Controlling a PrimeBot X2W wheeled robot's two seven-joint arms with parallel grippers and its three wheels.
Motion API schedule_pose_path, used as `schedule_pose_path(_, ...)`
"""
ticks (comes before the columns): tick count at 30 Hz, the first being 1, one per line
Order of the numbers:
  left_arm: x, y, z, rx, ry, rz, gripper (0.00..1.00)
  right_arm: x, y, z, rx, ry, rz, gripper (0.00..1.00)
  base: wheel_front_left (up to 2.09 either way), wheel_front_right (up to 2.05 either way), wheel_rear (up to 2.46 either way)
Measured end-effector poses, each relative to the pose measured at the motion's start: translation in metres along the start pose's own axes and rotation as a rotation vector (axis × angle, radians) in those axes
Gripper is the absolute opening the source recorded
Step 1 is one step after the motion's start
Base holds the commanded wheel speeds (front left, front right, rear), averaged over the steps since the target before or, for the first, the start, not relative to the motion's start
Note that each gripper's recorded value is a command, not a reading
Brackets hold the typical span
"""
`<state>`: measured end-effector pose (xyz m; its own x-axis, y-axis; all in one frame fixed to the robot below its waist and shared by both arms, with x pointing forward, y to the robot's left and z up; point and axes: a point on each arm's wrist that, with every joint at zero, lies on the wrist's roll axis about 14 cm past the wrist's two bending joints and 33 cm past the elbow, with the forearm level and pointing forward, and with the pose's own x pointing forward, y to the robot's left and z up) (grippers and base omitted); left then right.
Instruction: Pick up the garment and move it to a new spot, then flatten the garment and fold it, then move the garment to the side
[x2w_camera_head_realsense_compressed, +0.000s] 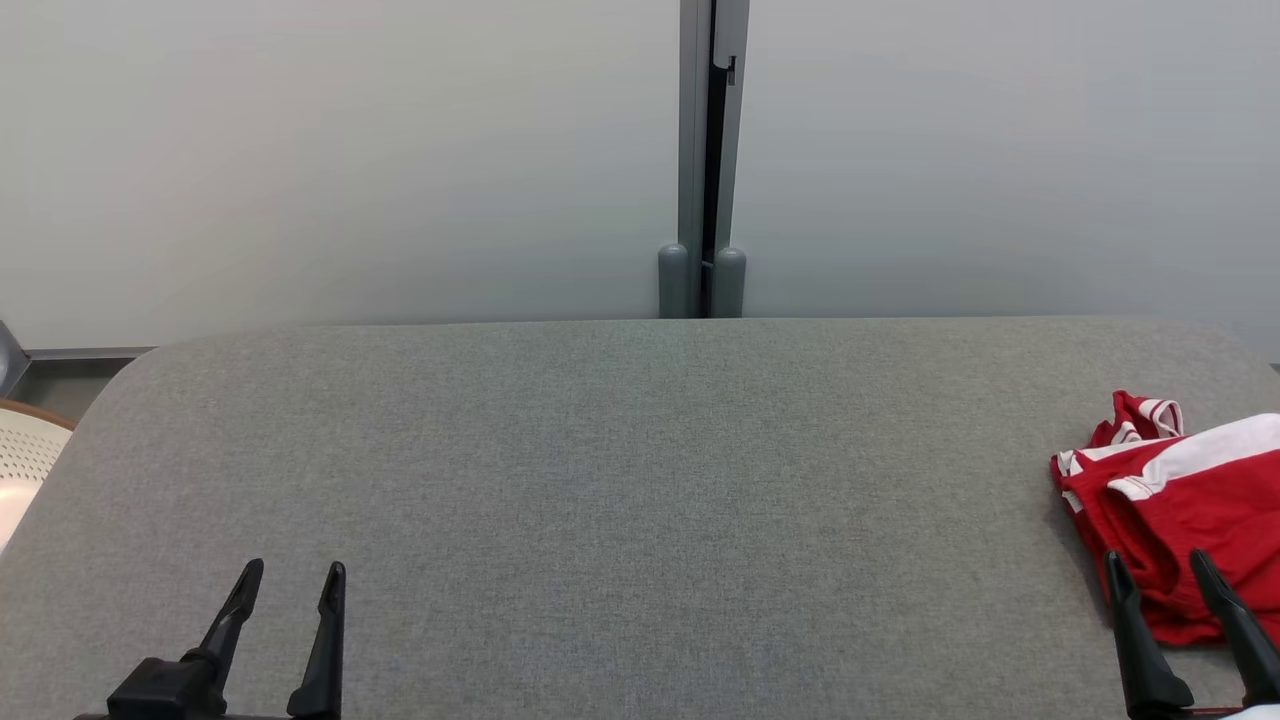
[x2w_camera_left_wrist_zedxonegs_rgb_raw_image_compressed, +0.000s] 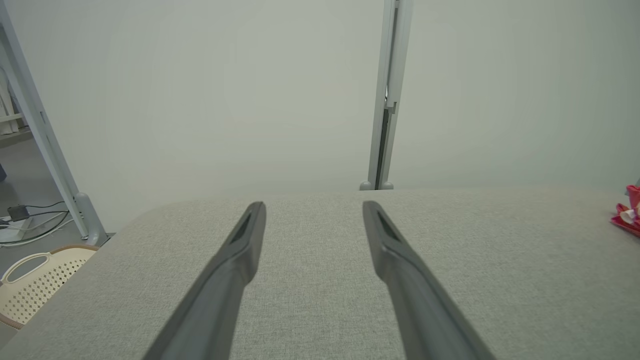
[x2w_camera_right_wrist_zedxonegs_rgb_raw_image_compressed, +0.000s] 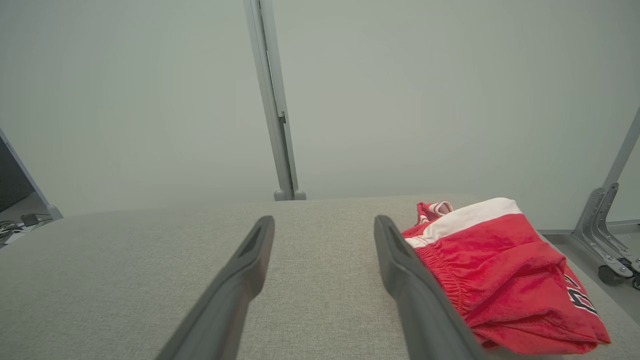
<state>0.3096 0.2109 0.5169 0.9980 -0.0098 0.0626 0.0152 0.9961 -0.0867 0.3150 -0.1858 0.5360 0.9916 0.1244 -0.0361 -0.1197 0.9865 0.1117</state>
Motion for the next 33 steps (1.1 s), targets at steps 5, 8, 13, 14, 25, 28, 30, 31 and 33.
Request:
schedule_pose_path(5,-0.001,0.001,0.001,-0.003,0.0,0.005,1.0,0.0,0.002,0.001,0.003,-0.003,0.006,1.0,0.0,0.0,0.0)
schedule_pose_path(8,-0.002,0.001,0.001,-0.005,0.0,0.005,1.0,0.001,0.003,0.001,0.003,-0.005,0.008,1.0,0.0,0.0,0.0)
schedule_pose_path(13,-0.002,0.0,0.0,-0.006,0.0,0.003,1.0,0.001,0.004,0.002,0.003,-0.004,0.011,1.0,0.0,0.0,0.0)
schedule_pose_path(14,-0.002,0.0,0.001,-0.006,0.0,0.005,1.0,0.001,0.004,0.002,0.002,-0.004,0.011,1.0,0.0,0.0,0.0)
schedule_pose_path(25,-0.017,-0.011,-0.042,-0.113,0.133,0.032,0.0,-0.002,0.005,-0.031,0.106,0.086,-0.008,0.0,0.0,0.0,0.0)
schedule_pose_path(28,-0.015,-0.009,-0.043,-0.167,0.145,0.046,0.0,0.001,0.005,-0.033,0.162,0.086,-0.01,0.0,0.0,0.0,0.0)
schedule_pose_path(30,-0.014,-0.007,-0.045,-0.204,0.153,0.057,0.0,0.002,0.005,-0.033,0.199,0.083,-0.01,0.0,0.0,0.0,0.0)
schedule_pose_path(31,-0.014,-0.006,-0.046,-0.219,0.159,0.063,0.0,0.004,0.005,-0.032,0.219,0.08,-0.009,0.0,0.0,0.0,0.0)
schedule_pose_path(33,-0.011,-0.005,-0.046,-0.255,0.162,0.07,0.0,0.006,0.005,-0.032,0.252,0.074,-0.008,0.0,0.0,0.0,0.0)
